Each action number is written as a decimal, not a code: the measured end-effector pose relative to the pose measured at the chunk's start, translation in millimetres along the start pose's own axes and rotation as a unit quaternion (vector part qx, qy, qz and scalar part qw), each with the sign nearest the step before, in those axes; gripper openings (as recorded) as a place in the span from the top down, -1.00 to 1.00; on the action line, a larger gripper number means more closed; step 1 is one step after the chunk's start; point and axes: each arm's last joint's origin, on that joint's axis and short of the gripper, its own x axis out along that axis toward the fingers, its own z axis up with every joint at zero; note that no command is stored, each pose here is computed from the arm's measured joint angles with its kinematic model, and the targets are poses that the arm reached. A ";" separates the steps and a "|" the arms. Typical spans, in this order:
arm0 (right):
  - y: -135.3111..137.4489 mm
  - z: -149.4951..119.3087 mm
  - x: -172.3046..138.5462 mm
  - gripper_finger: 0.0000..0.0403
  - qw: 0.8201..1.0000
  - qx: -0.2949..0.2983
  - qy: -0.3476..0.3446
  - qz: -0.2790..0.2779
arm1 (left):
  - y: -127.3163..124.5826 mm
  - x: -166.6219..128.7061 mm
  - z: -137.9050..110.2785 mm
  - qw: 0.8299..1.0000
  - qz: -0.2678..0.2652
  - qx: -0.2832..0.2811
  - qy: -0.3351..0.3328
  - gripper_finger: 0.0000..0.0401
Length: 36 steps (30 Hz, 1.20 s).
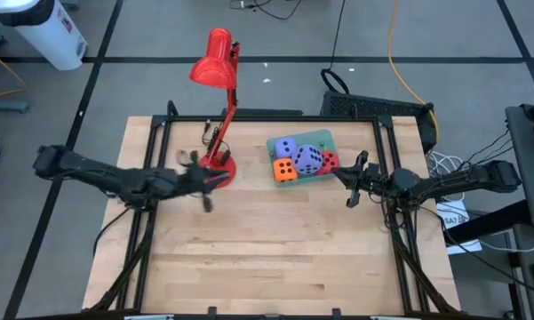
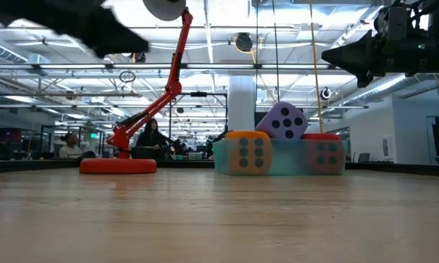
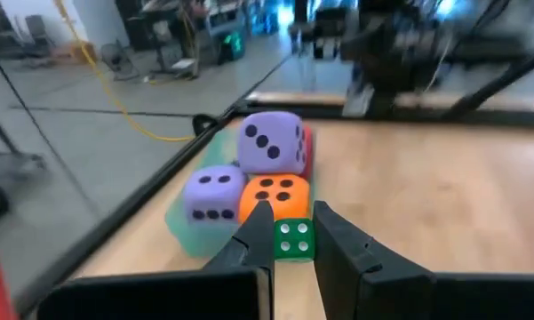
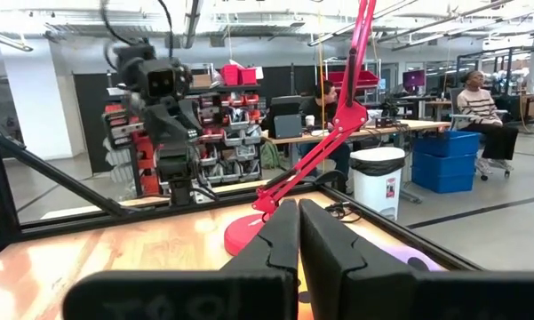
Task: Pick & Place Dice
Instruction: Put the small green dice into the bin
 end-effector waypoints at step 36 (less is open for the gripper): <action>0.4 3.5 0.1 0.98 1.000 0.003 -0.018 0.004 | 103.0 239.9 -25.3 0.949 -0.027 0.097 0.299 0.69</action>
